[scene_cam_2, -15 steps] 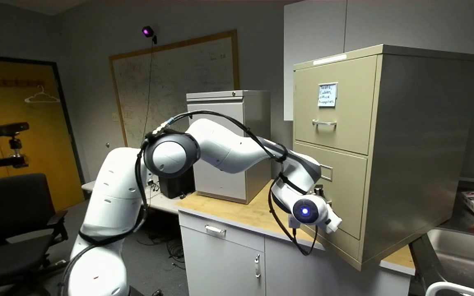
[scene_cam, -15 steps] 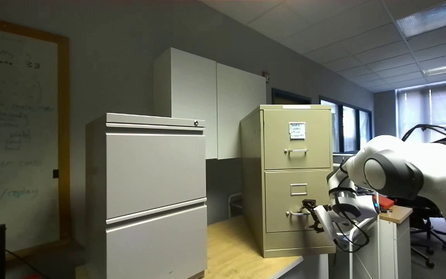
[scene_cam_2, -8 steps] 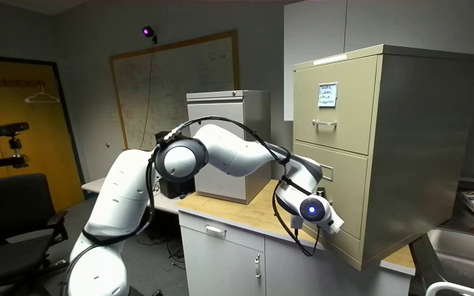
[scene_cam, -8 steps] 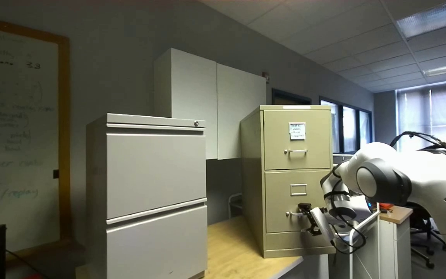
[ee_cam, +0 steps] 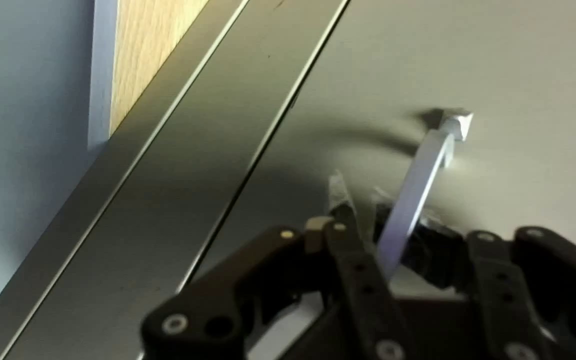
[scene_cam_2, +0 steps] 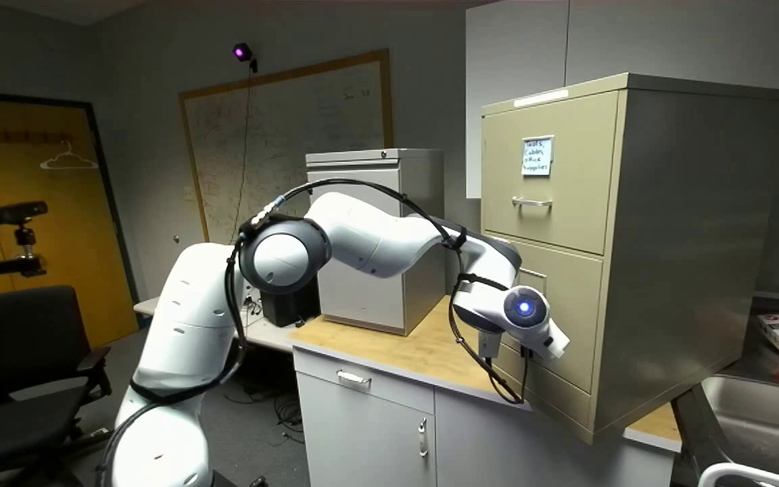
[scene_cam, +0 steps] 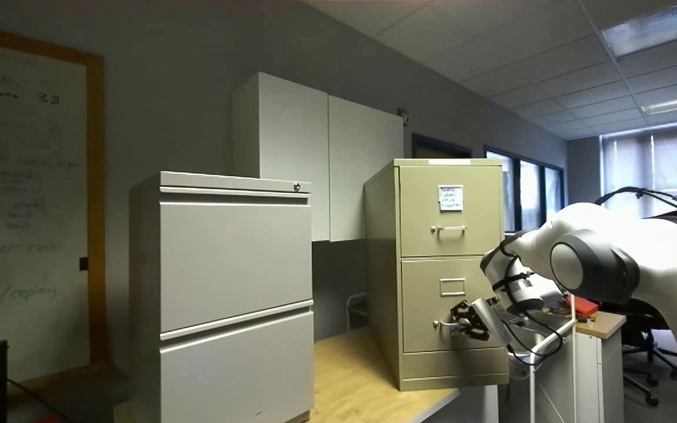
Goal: Open the bottom drawer of the cabinet to the right.
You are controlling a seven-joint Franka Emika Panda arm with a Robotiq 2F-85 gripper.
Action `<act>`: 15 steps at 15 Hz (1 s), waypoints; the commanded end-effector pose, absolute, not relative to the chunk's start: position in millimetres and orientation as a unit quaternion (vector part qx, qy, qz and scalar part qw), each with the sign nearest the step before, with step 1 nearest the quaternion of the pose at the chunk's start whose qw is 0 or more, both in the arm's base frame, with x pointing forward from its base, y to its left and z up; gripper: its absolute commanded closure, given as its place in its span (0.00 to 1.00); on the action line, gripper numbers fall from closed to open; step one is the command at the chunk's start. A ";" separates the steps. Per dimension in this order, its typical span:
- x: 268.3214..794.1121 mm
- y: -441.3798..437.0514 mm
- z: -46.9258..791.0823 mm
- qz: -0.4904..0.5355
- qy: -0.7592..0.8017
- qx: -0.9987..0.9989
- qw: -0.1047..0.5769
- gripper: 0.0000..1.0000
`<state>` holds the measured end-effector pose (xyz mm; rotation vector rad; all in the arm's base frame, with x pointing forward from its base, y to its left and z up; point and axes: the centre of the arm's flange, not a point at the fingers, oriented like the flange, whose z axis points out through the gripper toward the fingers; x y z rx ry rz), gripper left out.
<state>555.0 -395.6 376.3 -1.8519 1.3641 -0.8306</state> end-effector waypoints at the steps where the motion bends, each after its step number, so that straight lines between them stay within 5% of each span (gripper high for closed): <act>1: 571.3 -350.6 375.5 -0.277 0.482 -0.735 0.388 0.98; 15: 581.4 -286.1 392.1 -0.328 0.426 -0.783 0.313 0.98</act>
